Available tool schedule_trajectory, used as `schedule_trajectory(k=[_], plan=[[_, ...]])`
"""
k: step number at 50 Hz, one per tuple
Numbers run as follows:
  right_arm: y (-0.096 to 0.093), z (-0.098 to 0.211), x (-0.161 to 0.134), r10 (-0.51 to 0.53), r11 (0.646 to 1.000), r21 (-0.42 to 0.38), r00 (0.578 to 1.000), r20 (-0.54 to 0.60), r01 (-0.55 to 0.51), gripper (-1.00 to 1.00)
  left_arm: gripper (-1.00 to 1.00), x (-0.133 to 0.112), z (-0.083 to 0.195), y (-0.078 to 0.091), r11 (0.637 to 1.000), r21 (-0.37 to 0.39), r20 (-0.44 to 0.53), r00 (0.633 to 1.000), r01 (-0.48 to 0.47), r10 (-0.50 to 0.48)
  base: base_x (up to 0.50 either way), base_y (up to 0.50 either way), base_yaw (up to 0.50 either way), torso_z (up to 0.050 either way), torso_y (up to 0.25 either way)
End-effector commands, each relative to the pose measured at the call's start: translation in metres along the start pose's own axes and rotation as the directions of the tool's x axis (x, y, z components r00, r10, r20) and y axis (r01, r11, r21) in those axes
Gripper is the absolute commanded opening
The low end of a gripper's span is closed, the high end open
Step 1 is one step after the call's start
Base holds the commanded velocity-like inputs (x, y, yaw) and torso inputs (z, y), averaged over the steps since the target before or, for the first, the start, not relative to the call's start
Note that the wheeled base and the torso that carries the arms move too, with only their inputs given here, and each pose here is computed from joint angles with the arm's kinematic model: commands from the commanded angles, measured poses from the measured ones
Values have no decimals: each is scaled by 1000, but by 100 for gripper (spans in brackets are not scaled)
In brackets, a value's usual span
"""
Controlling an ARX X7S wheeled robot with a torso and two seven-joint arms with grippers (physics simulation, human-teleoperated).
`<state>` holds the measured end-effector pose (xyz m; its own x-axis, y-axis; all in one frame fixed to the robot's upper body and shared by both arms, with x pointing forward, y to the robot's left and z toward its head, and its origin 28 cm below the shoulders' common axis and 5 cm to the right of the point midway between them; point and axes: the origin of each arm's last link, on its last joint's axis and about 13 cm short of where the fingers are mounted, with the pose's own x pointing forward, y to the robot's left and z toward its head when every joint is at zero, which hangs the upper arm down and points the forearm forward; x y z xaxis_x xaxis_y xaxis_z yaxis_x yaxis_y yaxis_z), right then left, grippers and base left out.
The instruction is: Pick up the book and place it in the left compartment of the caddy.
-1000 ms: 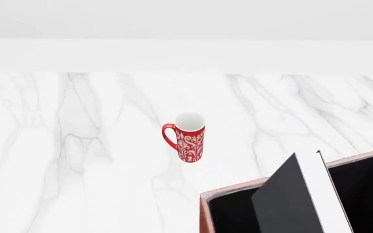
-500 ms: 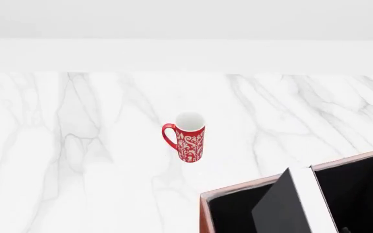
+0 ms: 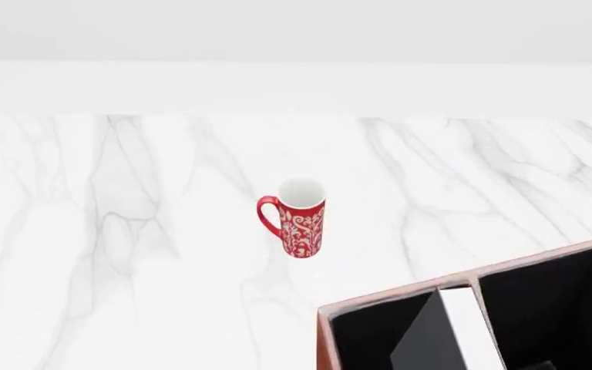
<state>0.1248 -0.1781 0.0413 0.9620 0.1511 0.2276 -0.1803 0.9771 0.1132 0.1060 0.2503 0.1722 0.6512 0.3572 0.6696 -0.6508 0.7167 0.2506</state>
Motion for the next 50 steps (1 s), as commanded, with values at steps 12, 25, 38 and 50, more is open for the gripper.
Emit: schedule_trajectory(k=[12,25,38,50], plan=[[-1,-4,9,15,999,-50,999,29,-14,-100,100,3,0,-3,1000,1,0,1000,3,-3,0,0,0,1,2],[-2,-8,8,7,999,-50,1000,17,-6,-100,100,1,1,-2,1000,4,1,1000,5,-5,0,0,0,0,1],[-2,-14,8,0,999,-46,1000,0,0,-100,100,-1,1,0,1000,5,3,1000,4,-4,0,0,0,0,2],[-4,-25,9,-14,999,-47,1000,-20,13,-100,100,-2,1,0,1000,3,3,1000,5,-5,0,0,0,1,1]])
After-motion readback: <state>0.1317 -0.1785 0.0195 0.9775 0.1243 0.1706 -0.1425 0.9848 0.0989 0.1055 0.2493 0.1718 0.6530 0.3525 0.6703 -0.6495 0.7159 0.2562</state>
